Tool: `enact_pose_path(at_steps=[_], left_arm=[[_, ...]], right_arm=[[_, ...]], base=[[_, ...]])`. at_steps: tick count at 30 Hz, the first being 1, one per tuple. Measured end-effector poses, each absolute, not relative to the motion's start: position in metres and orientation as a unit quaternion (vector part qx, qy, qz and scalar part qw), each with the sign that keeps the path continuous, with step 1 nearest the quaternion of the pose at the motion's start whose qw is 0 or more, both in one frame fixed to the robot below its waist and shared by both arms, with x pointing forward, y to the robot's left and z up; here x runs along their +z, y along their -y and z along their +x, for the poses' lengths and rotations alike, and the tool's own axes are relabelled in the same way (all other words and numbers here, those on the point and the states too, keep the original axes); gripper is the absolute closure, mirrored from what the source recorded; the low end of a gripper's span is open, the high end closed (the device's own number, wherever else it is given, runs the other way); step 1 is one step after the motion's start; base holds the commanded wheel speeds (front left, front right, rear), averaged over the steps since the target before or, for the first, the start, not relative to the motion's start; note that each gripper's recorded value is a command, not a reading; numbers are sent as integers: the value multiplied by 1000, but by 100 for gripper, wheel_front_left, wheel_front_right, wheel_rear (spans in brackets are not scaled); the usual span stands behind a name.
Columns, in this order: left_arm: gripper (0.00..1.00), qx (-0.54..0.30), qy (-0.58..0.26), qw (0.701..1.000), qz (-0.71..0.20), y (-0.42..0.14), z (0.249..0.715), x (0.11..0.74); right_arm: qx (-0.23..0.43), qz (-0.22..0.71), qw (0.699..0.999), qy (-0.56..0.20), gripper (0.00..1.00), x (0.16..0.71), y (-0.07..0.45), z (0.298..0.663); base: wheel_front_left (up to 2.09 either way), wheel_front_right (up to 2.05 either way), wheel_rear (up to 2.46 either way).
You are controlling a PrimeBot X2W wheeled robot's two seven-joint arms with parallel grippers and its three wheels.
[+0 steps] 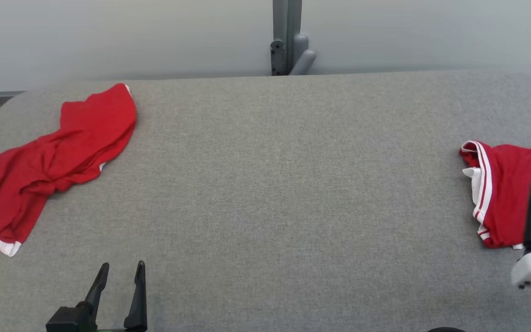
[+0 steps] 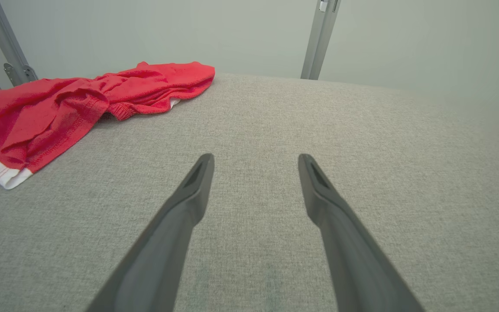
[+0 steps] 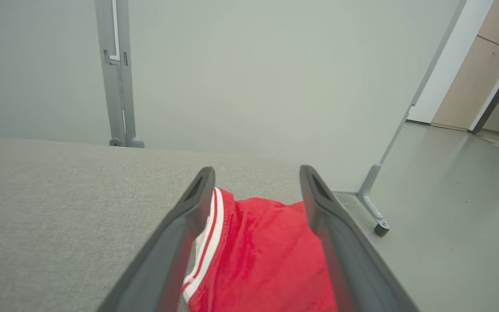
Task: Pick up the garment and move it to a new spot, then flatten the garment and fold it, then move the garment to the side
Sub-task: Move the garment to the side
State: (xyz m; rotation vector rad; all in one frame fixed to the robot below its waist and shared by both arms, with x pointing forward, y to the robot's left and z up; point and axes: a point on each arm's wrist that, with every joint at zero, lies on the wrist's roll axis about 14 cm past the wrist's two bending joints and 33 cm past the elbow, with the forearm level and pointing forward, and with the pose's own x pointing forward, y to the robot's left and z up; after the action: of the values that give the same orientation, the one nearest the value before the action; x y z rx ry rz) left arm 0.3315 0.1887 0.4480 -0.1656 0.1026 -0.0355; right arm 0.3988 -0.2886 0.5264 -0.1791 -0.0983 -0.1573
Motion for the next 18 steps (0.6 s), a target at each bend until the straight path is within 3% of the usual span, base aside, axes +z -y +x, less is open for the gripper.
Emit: enact_pose_path(at_steps=[7,18], left_arm=[[0,32,-25,995,-87,-219,316,460],[0,23,-10,995,-92,-211,321,469]], right_arm=[[3,-72,996,46,0,515,214,377],[14,-49,998,22,0,497,201,362]], base=[[0,0,0],[0,0,0]])
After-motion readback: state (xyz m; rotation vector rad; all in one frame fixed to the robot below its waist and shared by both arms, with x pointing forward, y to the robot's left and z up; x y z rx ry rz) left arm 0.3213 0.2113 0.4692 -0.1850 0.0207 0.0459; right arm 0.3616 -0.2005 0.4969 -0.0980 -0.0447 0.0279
